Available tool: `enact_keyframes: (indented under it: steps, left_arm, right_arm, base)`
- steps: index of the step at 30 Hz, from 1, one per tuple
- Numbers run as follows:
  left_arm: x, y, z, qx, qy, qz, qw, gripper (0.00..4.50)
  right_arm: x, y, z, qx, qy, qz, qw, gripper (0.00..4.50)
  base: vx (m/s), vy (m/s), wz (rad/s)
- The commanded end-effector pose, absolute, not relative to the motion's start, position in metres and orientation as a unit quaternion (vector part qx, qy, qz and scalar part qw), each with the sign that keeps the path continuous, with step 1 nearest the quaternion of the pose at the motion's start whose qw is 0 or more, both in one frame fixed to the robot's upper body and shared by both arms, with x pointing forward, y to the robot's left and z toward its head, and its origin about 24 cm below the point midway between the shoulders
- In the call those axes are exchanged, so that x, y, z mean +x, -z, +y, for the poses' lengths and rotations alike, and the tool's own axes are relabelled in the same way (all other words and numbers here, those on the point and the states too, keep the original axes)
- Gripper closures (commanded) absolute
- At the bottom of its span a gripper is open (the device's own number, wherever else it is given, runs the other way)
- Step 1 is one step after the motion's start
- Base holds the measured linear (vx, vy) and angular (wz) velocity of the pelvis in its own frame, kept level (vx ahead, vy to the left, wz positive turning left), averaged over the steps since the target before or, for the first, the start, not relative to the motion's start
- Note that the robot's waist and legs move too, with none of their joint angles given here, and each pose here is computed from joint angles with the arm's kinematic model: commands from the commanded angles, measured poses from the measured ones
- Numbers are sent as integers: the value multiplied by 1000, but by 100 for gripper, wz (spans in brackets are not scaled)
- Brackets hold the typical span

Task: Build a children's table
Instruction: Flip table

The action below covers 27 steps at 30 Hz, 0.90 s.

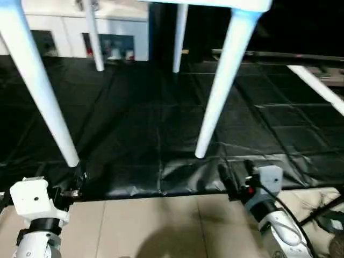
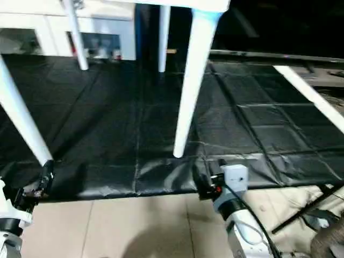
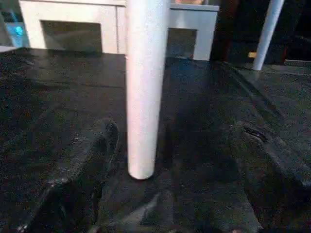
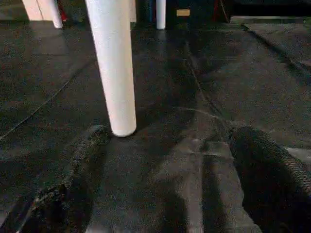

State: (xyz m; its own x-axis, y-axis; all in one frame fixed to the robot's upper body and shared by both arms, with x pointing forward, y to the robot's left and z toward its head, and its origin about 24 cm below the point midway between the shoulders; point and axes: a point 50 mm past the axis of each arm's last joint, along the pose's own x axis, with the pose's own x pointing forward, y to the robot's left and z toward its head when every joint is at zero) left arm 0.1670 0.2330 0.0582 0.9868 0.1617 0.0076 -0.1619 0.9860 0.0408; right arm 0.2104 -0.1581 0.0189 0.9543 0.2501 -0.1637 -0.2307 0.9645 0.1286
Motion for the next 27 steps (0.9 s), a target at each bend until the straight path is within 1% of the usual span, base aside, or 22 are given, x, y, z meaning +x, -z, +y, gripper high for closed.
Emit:
enact_keyframes:
  steps: [1,6,11,23,27]
  left_arm:
    - [167,-57,232,18,-80,2,997,36]
    - [167,-57,232,18,-80,2,997,36]
    - [167,-57,232,18,-80,2,997,36]
    - [167,-57,232,18,-80,2,997,36]
    - [167,-57,232,18,-80,2,997,36]
  right_arm:
    - [210,-20,-160,52,-121,91,987,37]
    - [210,-20,-160,52,-121,91,987,37]
    - [210,-20,-160,52,-121,91,987,37]
    - [210,-20,-160,52,-121,91,987,37]
    - [210,-20,-160,52,-121,91,987,37]
  base:
    - [0,0,0]
    - [-13,0,-2]
    - [-38,-86,11]
    - [-30,-5,4]
    - [5,-88,-1]
